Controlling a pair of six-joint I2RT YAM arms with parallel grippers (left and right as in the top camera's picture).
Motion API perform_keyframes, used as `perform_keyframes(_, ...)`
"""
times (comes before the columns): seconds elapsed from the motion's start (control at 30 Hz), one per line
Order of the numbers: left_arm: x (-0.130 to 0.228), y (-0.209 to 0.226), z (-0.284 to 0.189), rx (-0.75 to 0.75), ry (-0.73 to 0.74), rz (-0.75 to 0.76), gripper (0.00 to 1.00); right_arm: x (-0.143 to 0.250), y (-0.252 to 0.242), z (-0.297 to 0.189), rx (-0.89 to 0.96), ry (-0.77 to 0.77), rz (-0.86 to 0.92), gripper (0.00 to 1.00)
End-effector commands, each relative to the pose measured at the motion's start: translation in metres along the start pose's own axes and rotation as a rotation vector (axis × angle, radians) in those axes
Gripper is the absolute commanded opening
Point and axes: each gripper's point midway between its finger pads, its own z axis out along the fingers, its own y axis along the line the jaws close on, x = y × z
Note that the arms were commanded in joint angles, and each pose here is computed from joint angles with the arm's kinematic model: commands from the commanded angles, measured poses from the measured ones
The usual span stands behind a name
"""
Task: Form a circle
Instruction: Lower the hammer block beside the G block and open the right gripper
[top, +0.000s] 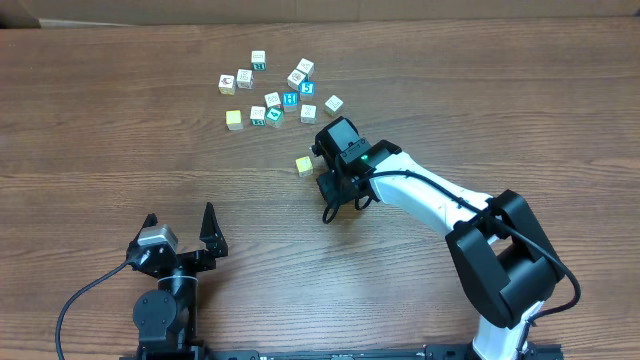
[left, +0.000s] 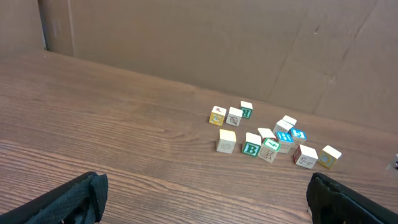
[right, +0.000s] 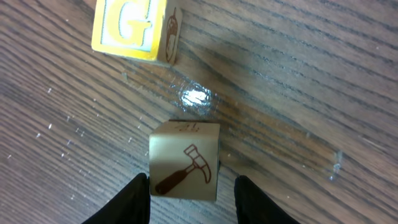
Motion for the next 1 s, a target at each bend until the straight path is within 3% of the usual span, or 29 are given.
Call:
perform_keyframes(0.0,-0.001,-0.002,0.000,0.008,-0.007,0.022,1.00,0.006,-0.004,0.009,0.004,0.023,0.008,0.41)
perform_keyframes(0.37,-0.001,-0.002,0.000,0.008,-0.006,0.023,0.99,0.005,-0.003,0.009,0.002,0.018,0.008,0.30)
perform_keyframes(0.97,-0.001,-0.002,0.000,0.008,-0.007,0.022,0.99,-0.021,0.003,0.007,-0.026,-0.085,-0.003,0.28)
